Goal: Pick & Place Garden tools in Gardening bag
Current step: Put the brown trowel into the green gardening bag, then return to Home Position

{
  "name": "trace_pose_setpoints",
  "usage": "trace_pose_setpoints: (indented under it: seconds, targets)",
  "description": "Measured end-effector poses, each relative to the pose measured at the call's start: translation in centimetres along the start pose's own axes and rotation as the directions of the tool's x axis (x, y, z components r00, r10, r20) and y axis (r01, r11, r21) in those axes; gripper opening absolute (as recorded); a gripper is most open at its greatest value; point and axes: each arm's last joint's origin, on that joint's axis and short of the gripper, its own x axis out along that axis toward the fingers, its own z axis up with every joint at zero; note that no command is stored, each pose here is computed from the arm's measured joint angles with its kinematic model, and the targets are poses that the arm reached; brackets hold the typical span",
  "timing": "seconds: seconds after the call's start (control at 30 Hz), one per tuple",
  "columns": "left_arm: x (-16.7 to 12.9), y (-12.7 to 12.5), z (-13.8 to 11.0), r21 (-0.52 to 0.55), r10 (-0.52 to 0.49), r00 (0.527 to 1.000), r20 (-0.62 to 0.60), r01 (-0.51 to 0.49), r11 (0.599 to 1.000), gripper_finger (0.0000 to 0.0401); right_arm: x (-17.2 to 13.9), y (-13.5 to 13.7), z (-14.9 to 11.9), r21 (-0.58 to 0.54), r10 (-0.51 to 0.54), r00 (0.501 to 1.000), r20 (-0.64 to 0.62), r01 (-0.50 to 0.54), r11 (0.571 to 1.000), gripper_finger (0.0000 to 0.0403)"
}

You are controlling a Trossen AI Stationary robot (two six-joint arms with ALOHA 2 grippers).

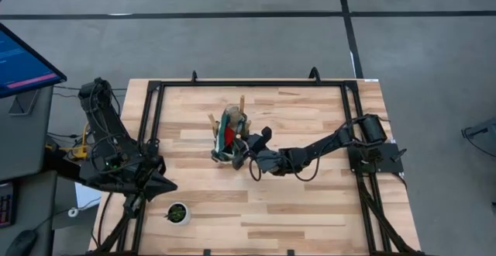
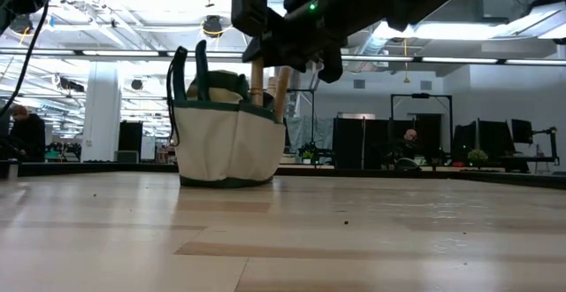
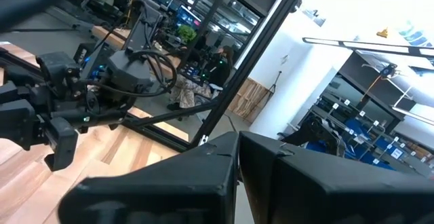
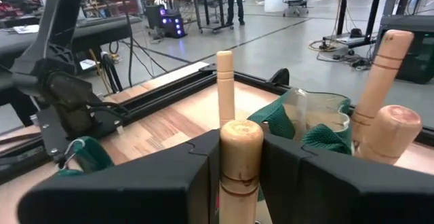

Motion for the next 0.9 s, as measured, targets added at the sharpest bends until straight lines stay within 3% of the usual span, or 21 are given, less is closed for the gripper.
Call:
trace_pose_setpoints:
  seconds: [0.27, 0.53, 0.9]
  targets:
    - [0.0, 0.0, 0.0, 0.0, 0.011, 1.0, 0.004, -0.011, 1.0, 0.0003, 0.8, -0.3, -0.5, -0.05, 0.048, 0.998, -0.032, -0.05, 0.998, 0.0082]
    - [0.0, 0.0, 0.0, 0.019, 0.011, 1.0, 0.004, -0.011, 1.0, 0.0003, 1.0, -0.5, -0.5, -0.139, 0.093, 0.994, -0.06, -0.101, 0.985, 0.0156]
    - [0.0, 0.0, 0.0, 0.026, 0.014, 1.0, 0.006, -0.015, 1.0, 0.0003, -1.0, -0.4, 4.1, -0.261, 0.152, 0.988, 0.001, -0.147, 0.954, 0.0255]
